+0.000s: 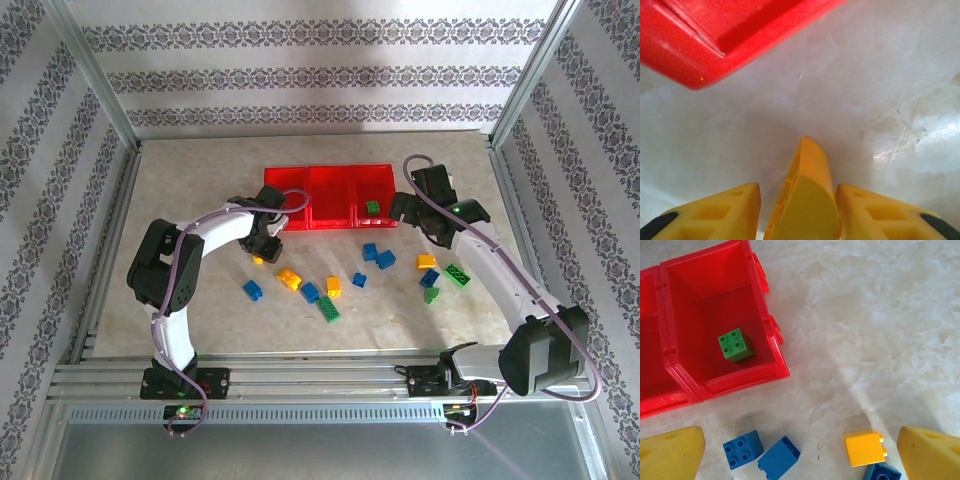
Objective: Sort the legos into containers by color
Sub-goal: Pick up the lego from the center of the table.
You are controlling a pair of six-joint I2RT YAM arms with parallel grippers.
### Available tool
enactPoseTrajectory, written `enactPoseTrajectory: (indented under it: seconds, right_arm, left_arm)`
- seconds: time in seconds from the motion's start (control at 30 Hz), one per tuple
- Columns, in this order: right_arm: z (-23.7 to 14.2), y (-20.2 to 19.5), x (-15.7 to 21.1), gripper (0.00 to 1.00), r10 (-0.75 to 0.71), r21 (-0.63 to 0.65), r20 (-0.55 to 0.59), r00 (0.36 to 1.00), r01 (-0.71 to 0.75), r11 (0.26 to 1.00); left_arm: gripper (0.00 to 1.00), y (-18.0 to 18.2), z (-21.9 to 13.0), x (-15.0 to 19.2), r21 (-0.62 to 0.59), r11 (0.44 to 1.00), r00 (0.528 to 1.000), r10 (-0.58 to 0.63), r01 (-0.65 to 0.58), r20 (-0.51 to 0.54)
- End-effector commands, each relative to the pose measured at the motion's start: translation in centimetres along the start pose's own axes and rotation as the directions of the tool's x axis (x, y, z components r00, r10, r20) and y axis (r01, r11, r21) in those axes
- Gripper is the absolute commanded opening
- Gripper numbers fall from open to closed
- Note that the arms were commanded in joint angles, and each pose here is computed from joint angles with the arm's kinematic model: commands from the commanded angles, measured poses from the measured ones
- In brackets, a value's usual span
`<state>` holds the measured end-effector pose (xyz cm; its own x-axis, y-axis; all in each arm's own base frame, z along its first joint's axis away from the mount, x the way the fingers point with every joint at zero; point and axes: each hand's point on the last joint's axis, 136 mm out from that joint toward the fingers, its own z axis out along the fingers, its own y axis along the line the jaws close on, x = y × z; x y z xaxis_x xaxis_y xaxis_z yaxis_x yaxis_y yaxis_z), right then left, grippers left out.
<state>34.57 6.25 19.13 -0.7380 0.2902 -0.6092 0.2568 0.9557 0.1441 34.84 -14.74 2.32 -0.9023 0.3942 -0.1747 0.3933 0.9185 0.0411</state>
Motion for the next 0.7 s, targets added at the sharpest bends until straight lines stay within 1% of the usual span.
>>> enactPoseTrajectory:
  seconds: [0.0,0.07,0.17,0.3,0.4,0.5,0.57,0.67]
  right_arm:
    - [0.0,-1.1,0.1,0.98,0.025,0.038,0.009,1.0,-0.025,0.999]
    - [-0.1,-1.3,0.1,0.98,0.031,0.039,0.015,0.999,-0.032,0.999]
    - [-0.4,-1.5,0.1,0.98,0.039,0.039,0.026,0.999,-0.04,0.998]
    - [-0.6,-1.7,0.1,0.98,0.052,0.038,0.04,0.998,-0.053,0.998]
    - [-0.7,-2.2,0.2,0.99,0.063,0.048,0.046,0.997,-0.066,0.997]
    - [-0.9,-2.7,0.4,0.98,0.075,0.056,0.051,0.996,-0.078,0.995]
    - [-0.9,-3.2,0.8,0.98,0.088,0.065,0.049,0.995,-0.091,0.994]
    - [-0.9,-4.1,1.3,0.98,0.111,0.083,0.048,0.993,-0.114,0.99]
  left_arm:
    - [0.34,-0.8,-0.1,0.5,0.024,1.0,1.0,0.003,-0.003,0.001]
    - [0.27,-1.0,-0.4,0.8,0.038,0.999,1.0,-0.003,0.003,0.005]
    - [0.21,-1.2,-1.2,1.1,0.05,0.999,1.0,-0.017,0.016,0.02]
    - [0.18,-1.2,-2.9,0.8,0.06,0.998,0.997,-0.038,0.034,0.064]
    - [0.18,-1.2,-4.8,0.0,0.068,0.996,0.99,-0.06,0.052,0.124]
    - [0.18,-1.2,-7.0,-1.5,0.087,0.993,0.974,-0.098,0.082,0.206]
    - [0.17,-1.1,-8.4,-2.8,0.102,0.989,0.955,-0.135,0.111,0.265]
    - [0.13,-0.7,-9.9,-5.0,0.112,0.98,0.918,-0.195,0.166,0.345]
